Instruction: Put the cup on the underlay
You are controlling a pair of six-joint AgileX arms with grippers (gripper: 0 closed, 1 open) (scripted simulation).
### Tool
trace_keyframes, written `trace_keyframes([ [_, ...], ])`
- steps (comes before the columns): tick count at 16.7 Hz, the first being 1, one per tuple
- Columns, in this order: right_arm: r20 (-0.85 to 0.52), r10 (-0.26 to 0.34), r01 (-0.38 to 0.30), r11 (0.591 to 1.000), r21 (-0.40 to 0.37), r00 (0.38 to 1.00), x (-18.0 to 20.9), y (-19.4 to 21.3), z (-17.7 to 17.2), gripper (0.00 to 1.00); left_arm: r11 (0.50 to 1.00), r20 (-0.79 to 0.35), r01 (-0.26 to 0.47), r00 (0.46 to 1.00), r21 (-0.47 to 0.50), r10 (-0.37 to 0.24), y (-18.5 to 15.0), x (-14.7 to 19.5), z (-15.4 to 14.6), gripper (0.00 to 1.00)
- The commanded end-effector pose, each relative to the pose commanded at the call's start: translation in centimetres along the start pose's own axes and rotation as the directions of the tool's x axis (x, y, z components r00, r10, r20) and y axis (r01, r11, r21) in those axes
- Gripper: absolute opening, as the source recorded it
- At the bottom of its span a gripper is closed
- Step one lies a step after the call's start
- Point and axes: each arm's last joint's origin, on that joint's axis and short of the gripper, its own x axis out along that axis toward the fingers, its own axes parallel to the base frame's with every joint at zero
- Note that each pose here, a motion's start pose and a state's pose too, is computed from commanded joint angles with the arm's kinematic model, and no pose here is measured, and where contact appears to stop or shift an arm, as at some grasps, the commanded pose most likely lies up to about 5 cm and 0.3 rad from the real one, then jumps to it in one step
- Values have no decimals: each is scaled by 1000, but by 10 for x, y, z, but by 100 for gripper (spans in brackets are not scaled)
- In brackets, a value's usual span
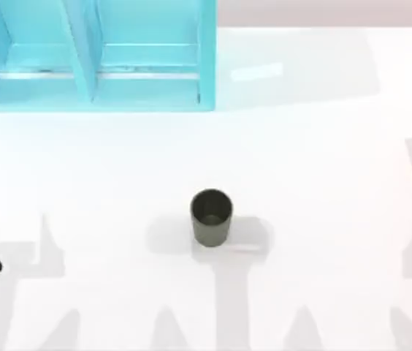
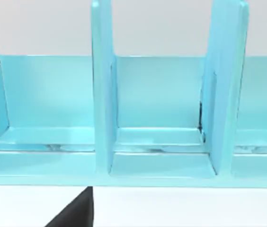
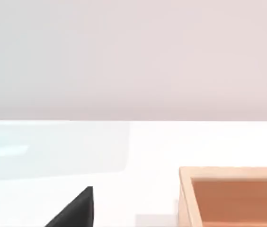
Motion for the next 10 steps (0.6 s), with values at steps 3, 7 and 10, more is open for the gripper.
trace_keyframes([
  [3, 0, 0, 0, 1000, 0, 1000, 0, 0, 0, 100, 1000, -8, 9, 1000, 6, -9, -1, 0, 2, 100],
  [7, 0, 0, 0, 1000, 0, 1000, 0, 0, 0, 100, 987, -130, 131, 984, 92, -118, -12, 2, 24, 100],
  [10, 0, 0, 0, 1000, 0, 1000, 0, 0, 0, 100, 934, -321, 301, 919, 191, -230, -28, 13, 49, 100],
])
